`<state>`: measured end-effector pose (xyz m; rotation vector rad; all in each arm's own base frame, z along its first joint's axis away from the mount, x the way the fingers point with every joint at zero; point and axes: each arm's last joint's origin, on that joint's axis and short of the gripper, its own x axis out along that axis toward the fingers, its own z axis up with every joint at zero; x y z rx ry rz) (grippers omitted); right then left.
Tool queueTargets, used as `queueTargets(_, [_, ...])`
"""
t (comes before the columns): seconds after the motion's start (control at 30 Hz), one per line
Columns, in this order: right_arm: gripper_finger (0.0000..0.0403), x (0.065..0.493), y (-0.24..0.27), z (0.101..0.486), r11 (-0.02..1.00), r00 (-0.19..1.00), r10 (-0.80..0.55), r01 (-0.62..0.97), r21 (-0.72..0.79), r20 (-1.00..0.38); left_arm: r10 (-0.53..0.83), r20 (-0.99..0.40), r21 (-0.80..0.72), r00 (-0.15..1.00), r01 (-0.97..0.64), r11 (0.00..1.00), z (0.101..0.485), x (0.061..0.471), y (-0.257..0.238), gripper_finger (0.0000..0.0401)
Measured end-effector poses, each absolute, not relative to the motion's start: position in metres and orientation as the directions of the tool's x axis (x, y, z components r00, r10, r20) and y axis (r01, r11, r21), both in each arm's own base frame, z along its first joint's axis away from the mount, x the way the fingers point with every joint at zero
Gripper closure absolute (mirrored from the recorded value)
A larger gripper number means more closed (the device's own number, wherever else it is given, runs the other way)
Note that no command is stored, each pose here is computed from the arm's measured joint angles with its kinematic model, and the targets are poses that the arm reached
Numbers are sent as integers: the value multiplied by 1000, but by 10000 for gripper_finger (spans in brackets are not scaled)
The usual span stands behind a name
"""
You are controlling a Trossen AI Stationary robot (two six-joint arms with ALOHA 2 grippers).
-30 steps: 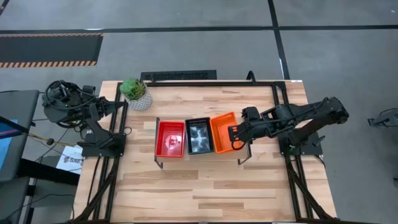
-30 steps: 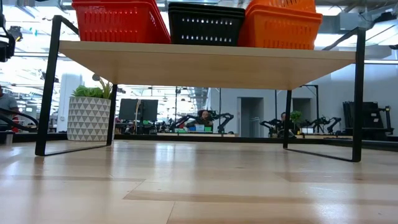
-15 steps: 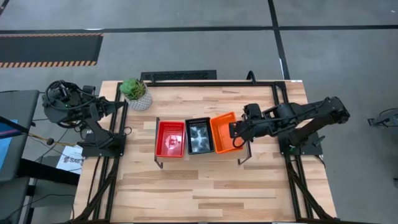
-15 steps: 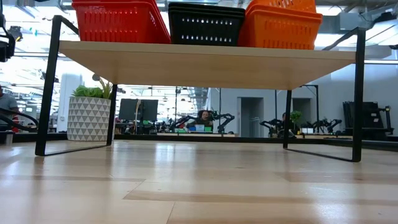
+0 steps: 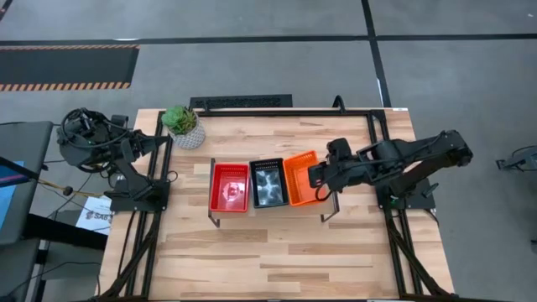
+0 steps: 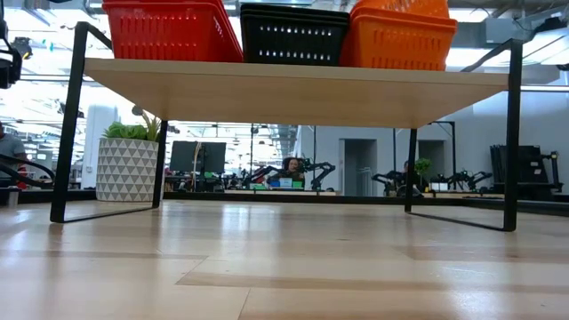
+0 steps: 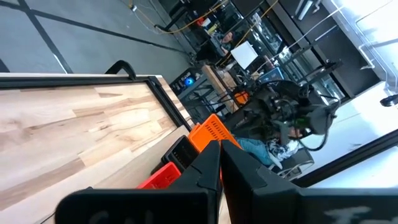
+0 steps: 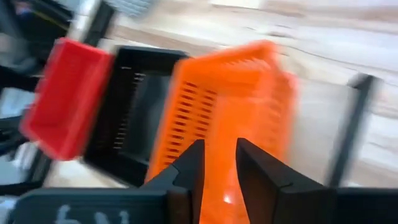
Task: Stack baskets on shelf by color
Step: Stack the orange bin on top of the other orange bins on the shelf, then return to home position
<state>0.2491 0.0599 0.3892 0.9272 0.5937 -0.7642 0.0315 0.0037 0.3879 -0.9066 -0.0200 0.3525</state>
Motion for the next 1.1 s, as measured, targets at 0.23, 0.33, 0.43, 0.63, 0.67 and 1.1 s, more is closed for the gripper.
queueTargets(0.23, [304, 246, 59, 381, 327, 514, -325, 849, 415, -794, 310, -130, -774, 942, -292, 563, 388, 32, 4, 401])
queueTargets(0.33, [305, 248, 59, 381, 327, 526, -323, 842, 429, -787, 311, -129, -774, 942, -292, 562, 388, 31, 4, 401])
queueTargets(0.43, [305, 249, 57, 382, 339, 531, -325, 838, 428, -782, 312, -129, -773, 941, -293, 563, 388, 31, 4, 401])
queueTargets(0.63, [305, 249, 56, 392, 411, 606, -333, 783, 467, -723, 327, -128, -765, 936, -303, 568, 387, 31, 5, 401])
queueTargets(0.67, [305, 248, 54, 397, 439, 633, -332, 760, 480, -699, 342, -123, -764, 932, -308, 567, 387, 31, 5, 401])
queueTargets(1.1, [305, 206, 35, 478, 794, 871, -301, 454, 404, -388, 240, -123, -853, 963, -226, 469, 393, 33, 1, 401])
